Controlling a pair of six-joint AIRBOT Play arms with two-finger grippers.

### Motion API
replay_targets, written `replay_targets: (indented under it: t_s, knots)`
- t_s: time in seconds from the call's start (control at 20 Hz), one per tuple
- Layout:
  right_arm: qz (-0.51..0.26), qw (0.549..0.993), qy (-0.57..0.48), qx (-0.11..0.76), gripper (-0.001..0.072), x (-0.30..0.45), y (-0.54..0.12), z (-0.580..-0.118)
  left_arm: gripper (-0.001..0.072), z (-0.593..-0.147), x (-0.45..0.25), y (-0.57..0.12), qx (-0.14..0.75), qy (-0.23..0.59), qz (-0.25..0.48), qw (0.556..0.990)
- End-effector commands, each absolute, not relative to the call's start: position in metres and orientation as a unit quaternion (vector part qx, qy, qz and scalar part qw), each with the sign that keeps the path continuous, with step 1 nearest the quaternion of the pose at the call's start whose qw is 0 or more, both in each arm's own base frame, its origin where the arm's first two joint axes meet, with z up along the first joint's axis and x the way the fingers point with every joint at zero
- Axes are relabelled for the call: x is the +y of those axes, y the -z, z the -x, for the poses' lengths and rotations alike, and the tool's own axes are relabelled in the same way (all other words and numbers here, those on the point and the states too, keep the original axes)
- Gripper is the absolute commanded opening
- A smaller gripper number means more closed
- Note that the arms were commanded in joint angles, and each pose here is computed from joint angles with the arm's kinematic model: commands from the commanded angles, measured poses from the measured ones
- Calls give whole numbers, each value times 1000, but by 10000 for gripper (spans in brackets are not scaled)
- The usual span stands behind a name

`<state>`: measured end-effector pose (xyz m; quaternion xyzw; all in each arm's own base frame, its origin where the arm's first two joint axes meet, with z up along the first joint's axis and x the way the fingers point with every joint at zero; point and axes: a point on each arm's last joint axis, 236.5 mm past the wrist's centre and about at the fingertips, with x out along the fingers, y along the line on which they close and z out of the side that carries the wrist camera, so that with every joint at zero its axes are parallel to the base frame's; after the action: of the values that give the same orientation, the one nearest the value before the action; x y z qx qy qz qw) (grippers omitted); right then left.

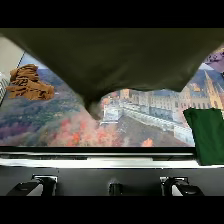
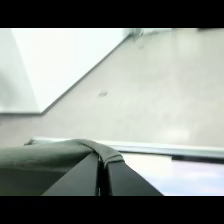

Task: Fold the clothes and pants, and hang the long-sleeved shirts on hangers.

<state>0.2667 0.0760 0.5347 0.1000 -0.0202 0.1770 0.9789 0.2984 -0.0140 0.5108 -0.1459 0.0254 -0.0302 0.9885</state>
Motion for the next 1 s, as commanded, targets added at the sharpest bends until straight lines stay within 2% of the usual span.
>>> replay_targets:
  t_s: [0.0,0.1,0.25,0.4,0.55,0.65,0.8,0.95]
  knots:
    - [-115,982,-145,-44,29,62,-551,-250,17,-242,-10,-559,-73,33,140,987]
    - [-136,979,-150,11,29,64,-524,-283,17,-260,-9,-551,-62,31,141,988]
    - [-178,957,-184,140,29,80,-456,-350,17,-331,-7,-488,31,18,146,989]
    - [-232,910,-174,296,29,83,-354,-422,17,-425,-5,-374,171,-3,151,974]
    - [-210,870,-149,420,29,99,-232,-490,16,-501,-2,-240,309,-24,151,939]
    - [-181,854,-116,473,29,107,-149,-529,17,-540,-1,-160,370,-33,148,917]
    - [-187,834,-11,519,29,88,-46,-567,16,-585,-1,-86,383,-37,152,910]
    - [-224,813,26,536,29,85,9,-581,16,-618,-15,-64,347,-25,151,925]
